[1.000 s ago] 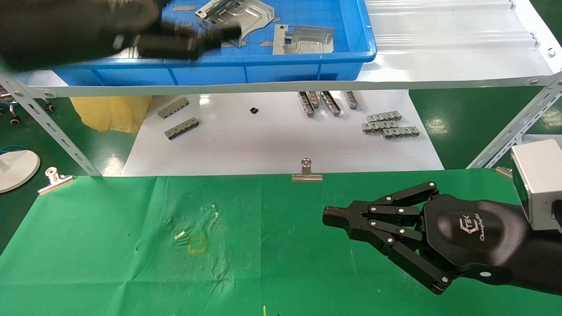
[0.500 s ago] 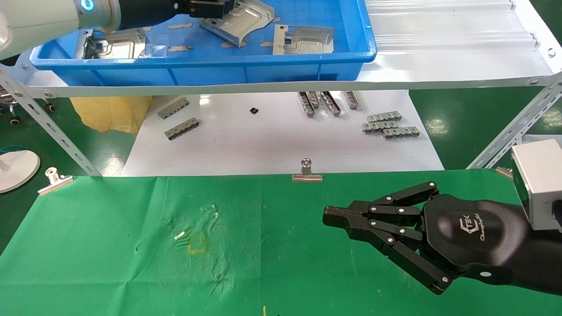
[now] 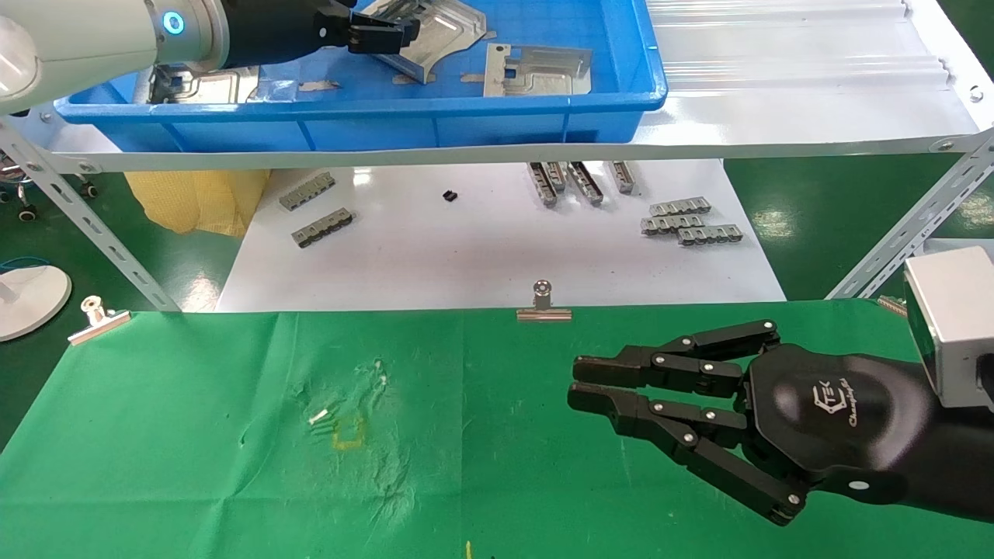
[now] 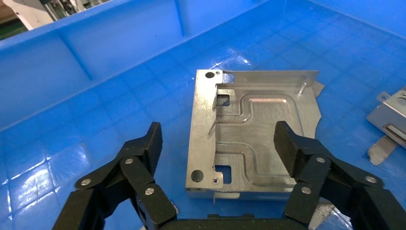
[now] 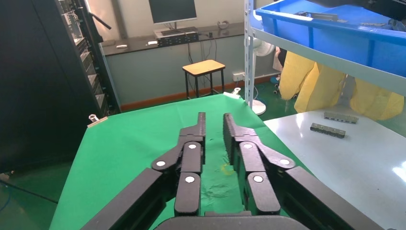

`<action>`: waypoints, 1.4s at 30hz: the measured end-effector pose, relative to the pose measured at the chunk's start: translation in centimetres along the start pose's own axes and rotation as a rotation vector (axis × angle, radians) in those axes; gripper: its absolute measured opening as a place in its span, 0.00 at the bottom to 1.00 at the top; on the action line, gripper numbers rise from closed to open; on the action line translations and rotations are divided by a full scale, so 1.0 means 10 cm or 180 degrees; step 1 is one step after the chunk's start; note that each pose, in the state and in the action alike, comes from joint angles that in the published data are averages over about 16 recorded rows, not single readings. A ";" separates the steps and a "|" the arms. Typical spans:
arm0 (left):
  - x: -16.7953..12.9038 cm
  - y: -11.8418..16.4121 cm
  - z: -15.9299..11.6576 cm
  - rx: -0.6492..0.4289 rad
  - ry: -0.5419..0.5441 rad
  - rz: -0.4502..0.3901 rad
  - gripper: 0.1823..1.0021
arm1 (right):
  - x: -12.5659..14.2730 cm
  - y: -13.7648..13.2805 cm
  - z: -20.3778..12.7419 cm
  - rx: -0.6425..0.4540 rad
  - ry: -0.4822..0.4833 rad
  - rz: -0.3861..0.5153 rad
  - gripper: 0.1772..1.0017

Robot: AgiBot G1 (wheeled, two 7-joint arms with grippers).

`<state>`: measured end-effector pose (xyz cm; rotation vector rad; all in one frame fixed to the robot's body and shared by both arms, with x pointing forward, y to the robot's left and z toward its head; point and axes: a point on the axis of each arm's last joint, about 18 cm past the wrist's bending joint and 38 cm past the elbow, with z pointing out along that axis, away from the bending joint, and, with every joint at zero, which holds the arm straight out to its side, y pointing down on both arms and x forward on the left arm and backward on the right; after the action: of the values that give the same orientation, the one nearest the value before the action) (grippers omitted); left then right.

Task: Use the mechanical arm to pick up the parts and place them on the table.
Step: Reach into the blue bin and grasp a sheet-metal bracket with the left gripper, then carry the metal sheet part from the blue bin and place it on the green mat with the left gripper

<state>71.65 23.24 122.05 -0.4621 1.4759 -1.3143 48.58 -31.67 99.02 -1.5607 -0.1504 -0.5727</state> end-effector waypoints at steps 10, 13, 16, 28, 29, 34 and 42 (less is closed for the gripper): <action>0.01 0.01 0.03 -0.0038 -0.0037 0.0179 0.66 | 0.00 0.00 0.00 0.0000 0.0000 0.0000 0.25; 0.02 0.01 0.04 -0.0047 -0.0040 0.0228 0.58 | 0.00 0.00 0.00 0.0000 0.0000 0.0000 0.34; 0.03 0.02 0.04 -0.0047 -0.0039 0.0255 0.48 | 0.00 0.00 0.00 0.0000 0.0000 0.0000 0.41; 0.03 -0.14 0.03 0.0143 -0.0026 0.0246 0.19 | 0.00 0.00 0.00 0.0000 0.0000 0.0000 0.75; 0.04 -0.17 0.02 0.0176 -0.0017 0.0243 0.18 | 0.00 0.00 0.00 0.0000 0.0000 0.0000 0.77; 0.04 -0.31 -0.05 0.0353 0.0096 0.0245 0.13 | 0.00 0.00 0.00 0.0000 0.0000 0.0000 0.87; 0.03 -0.35 -0.35 0.0594 0.0496 0.0402 0.11 | 0.00 0.00 0.00 0.0000 0.0000 0.0000 0.96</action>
<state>67.28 23.53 124.48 -0.1456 1.4672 -1.3960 48.58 -31.67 99.02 -1.5607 -0.1504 -0.5727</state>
